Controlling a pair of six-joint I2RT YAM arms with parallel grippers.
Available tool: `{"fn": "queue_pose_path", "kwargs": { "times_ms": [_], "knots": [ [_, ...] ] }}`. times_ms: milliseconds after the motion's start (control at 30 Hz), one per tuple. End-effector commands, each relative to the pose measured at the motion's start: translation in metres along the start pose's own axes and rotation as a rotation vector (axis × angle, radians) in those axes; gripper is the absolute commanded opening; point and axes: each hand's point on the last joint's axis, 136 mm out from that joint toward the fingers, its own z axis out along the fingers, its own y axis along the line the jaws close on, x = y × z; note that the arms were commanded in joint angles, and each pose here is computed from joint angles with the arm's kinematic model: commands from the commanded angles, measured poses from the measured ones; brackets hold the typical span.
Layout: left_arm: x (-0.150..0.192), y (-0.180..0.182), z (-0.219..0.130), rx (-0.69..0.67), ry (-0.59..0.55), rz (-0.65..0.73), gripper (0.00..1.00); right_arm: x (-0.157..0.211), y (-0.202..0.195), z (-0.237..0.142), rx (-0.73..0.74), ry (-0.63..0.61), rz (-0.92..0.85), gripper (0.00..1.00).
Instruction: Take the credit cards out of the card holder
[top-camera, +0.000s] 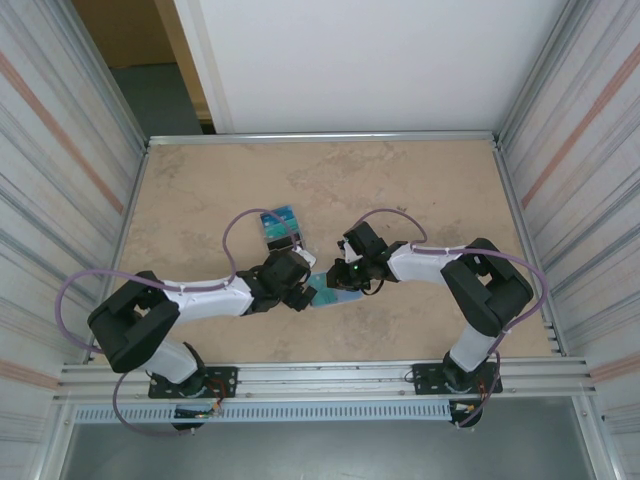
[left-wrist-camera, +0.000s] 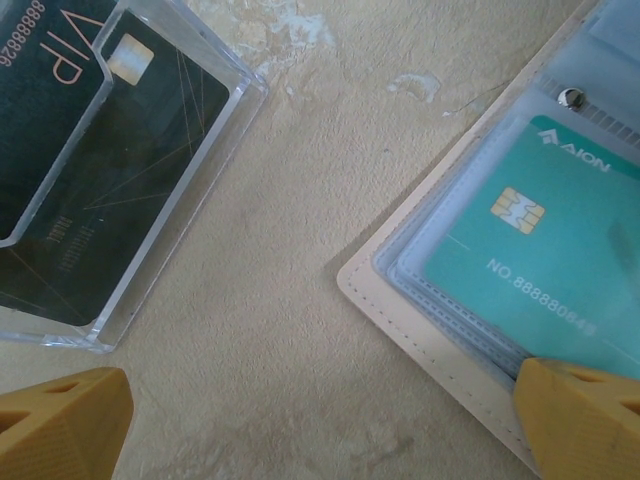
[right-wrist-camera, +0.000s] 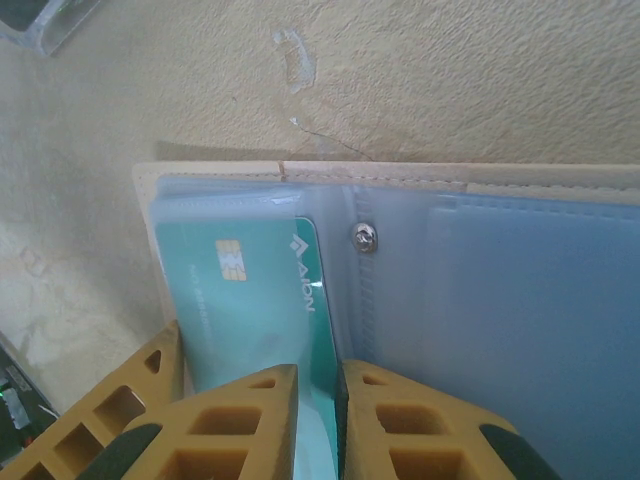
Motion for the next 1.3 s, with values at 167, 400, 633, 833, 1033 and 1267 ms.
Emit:
{"fn": "queue_pose_path", "kwargs": {
  "times_ms": [167,400,633,833,1033,1267],
  "knots": [
    [0.004,0.005,0.002,-0.022,0.027,-0.001,0.99,0.004,-0.01,-0.003,0.025,-0.001,0.001,0.19],
    [0.002,0.004,0.002,-0.019,0.021,0.0,0.99,0.006,-0.002,-0.002,-0.035,0.002,0.009,0.18],
    [0.004,0.004,0.003,-0.019,0.034,0.0,0.99,0.006,0.017,-0.006,-0.187,-0.002,0.03,0.12],
    [0.006,0.005,0.003,-0.025,0.042,-0.004,0.99,0.006,0.019,-0.01,-0.248,0.001,0.043,0.12],
    [0.005,0.004,0.003,-0.024,0.049,-0.008,0.99,0.005,0.017,-0.011,-0.283,-0.007,0.061,0.09],
    [0.003,0.004,0.004,-0.024,0.056,-0.006,0.99,0.002,0.018,-0.014,-0.347,-0.017,0.085,0.13]
  ]
}}
